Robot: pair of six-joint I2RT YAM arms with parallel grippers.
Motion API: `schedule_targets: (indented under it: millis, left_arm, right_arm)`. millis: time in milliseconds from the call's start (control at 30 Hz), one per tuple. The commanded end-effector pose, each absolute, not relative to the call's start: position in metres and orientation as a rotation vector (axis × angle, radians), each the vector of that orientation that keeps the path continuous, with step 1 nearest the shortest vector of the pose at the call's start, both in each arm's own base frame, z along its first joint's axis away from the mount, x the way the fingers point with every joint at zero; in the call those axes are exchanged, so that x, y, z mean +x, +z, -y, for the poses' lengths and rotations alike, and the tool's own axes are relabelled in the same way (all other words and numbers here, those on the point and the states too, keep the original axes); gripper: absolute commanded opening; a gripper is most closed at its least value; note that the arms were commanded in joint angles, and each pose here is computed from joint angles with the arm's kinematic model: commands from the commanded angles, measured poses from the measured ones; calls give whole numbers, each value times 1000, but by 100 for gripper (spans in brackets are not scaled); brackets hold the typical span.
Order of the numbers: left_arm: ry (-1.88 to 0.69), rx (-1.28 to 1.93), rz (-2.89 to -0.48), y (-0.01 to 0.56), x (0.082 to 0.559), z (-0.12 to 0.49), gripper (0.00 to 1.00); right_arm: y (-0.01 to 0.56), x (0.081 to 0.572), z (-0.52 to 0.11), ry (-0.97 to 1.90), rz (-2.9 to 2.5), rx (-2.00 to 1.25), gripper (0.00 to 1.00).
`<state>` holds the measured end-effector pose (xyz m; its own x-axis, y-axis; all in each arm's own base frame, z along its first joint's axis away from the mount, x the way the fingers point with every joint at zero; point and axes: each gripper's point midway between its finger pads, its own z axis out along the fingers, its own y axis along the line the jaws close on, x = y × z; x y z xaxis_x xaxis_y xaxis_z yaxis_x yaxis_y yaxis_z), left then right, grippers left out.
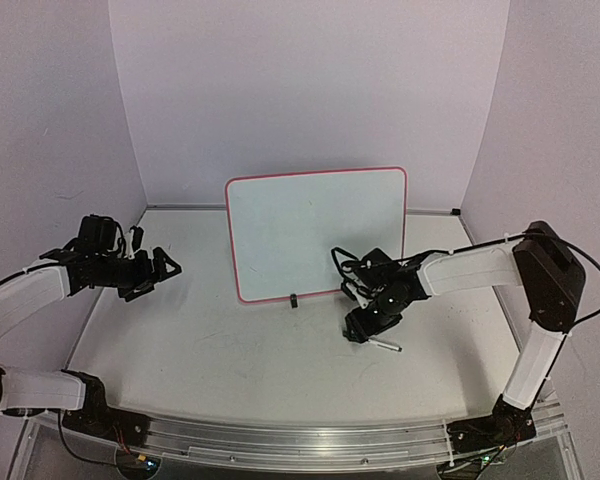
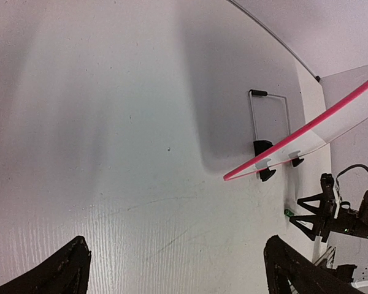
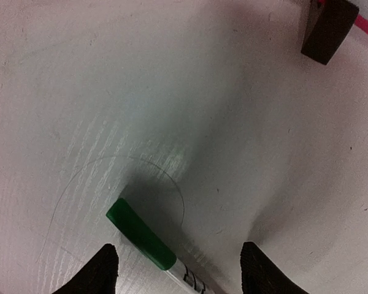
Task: Write a sentence on the whiteboard
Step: Move the whiteboard marker to the center of the board.
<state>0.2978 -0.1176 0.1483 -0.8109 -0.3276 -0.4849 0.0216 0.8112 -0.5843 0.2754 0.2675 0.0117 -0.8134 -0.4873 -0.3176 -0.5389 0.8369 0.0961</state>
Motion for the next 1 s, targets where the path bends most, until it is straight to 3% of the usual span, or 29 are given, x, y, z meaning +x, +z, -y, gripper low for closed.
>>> schedule_targets:
  millis: [0,433,767,967]
  left_arm:
    - [-851,-220,-2352,160,297,125,98]
    - [-900,-197,-2400,149,287,136,98]
    - [-1072,-12,-2405,163,261,180,97]
    - [-1135,153,-2451,166,235,222,96]
  right_arm:
    - [11,289,-263,151,-2706,-852,61]
    - [2,270,-258,75,-2734,-893,41]
    - [6,268,-275,96,-2713,-842,0]
    - [57,267,-307,319,-2568,-860,0]
